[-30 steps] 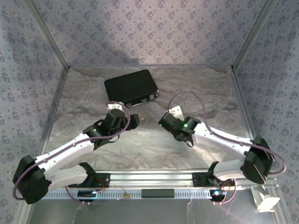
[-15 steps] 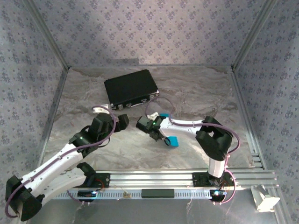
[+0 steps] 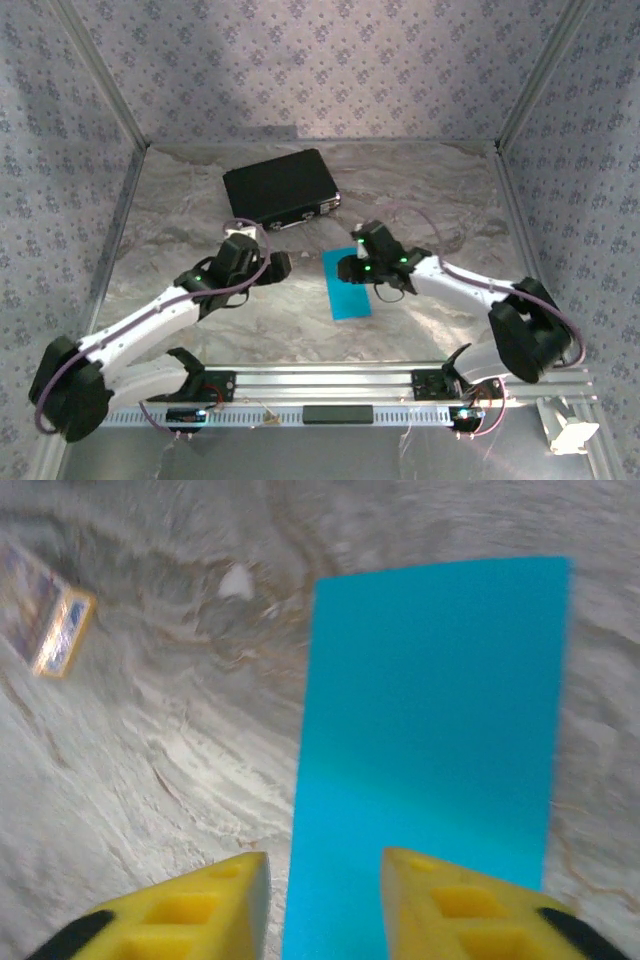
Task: Fold a paper plane with a square sheet of paper (pick it up from the middle)
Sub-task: Turn over the paper at the center of the table, then third fold the triangle at the center of the table.
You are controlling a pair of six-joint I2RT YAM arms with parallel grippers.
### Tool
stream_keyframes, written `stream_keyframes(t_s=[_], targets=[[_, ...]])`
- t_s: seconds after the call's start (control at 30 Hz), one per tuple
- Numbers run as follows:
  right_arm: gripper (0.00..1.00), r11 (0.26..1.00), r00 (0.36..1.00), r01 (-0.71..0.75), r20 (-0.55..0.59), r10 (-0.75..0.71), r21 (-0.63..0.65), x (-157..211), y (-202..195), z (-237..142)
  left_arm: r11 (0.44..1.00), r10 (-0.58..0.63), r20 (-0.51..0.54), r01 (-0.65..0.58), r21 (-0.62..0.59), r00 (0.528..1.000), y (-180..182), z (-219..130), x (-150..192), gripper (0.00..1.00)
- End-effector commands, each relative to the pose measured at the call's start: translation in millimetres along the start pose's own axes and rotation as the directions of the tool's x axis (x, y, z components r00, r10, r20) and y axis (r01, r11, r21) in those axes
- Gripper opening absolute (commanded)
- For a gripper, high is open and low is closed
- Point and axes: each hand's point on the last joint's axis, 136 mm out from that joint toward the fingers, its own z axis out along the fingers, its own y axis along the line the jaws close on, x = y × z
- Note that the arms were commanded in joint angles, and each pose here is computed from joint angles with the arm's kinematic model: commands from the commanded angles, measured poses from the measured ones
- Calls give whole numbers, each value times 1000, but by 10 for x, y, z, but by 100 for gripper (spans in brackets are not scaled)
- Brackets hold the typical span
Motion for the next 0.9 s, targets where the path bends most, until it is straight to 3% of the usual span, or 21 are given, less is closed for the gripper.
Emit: stream_keyframes(t_s=[0.0, 0.17, 0.27, 0.6, 0.87], targets=[[25, 978, 993, -120, -19, 119, -171, 52, -11, -55, 984, 0, -80, 15, 180, 997, -476, 103, -51, 77], [8, 963, 980, -197, -73, 187, -184, 176, -212, -19, 968, -34, -247, 93, 233, 968, -644, 440, 199, 58], [3, 955, 972, -225, -112, 206, -195, 223, -231, 75, 951, -37, -302, 126, 281, 953, -791, 552, 290, 54], [0, 933, 935, -335, -170, 311, -134, 419, -544, 290, 952, -50, -404, 166, 256, 913, -846, 783, 534, 52], [0, 863, 857, -496, -217, 468, -96, 729, -810, 381, 949, -45, -468, 184, 256, 883, -944, 951, 702, 51]])
